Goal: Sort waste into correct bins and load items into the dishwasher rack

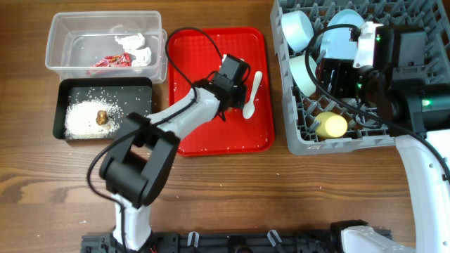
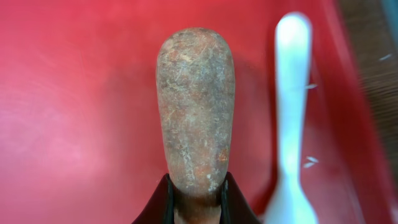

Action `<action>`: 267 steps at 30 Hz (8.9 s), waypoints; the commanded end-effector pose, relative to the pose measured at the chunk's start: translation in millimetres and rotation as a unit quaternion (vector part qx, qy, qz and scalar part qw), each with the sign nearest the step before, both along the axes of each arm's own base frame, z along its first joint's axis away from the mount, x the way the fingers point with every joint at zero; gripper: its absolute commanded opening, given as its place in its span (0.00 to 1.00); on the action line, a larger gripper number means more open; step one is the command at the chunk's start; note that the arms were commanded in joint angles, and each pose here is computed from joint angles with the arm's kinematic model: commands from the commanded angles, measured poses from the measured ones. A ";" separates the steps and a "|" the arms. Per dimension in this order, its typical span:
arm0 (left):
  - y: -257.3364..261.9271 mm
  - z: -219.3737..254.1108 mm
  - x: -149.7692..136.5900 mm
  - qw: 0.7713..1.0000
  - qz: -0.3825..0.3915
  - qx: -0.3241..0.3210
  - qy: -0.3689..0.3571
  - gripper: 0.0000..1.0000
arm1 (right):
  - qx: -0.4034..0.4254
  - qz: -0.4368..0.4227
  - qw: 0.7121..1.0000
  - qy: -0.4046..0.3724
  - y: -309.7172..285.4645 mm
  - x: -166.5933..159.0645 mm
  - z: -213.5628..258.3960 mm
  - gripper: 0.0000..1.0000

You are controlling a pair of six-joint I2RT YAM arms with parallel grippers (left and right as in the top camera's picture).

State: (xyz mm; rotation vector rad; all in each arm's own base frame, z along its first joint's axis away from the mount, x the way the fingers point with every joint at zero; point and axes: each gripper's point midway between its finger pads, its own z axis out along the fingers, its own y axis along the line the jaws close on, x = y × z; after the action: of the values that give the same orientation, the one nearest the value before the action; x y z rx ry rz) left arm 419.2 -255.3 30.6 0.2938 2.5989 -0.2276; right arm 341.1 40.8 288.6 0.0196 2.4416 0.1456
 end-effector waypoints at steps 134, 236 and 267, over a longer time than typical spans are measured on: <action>259.3 149.7 -57.5 0.893 0.439 -0.097 -0.019 1.00 | 0.064 -0.433 0.898 -0.033 -57.1 24.5 -40.4 0.04; 243.8 172.0 -47.3 0.945 0.293 -0.089 -0.119 1.00 | 0.028 0.089 0.899 -0.428 19.6 -102.2 -110.9 1.00; 255.1 140.6 -176.4 0.866 0.189 -0.115 -0.449 1.00 | 0.028 0.089 0.899 -0.428 19.6 -102.2 -110.9 1.00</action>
State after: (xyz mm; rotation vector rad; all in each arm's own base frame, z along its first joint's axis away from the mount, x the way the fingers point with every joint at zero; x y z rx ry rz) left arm 244.0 -1.5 172.4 -0.2034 1.6473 -0.2201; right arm 239.9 57.1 178.2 -0.1779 1.5609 0.2391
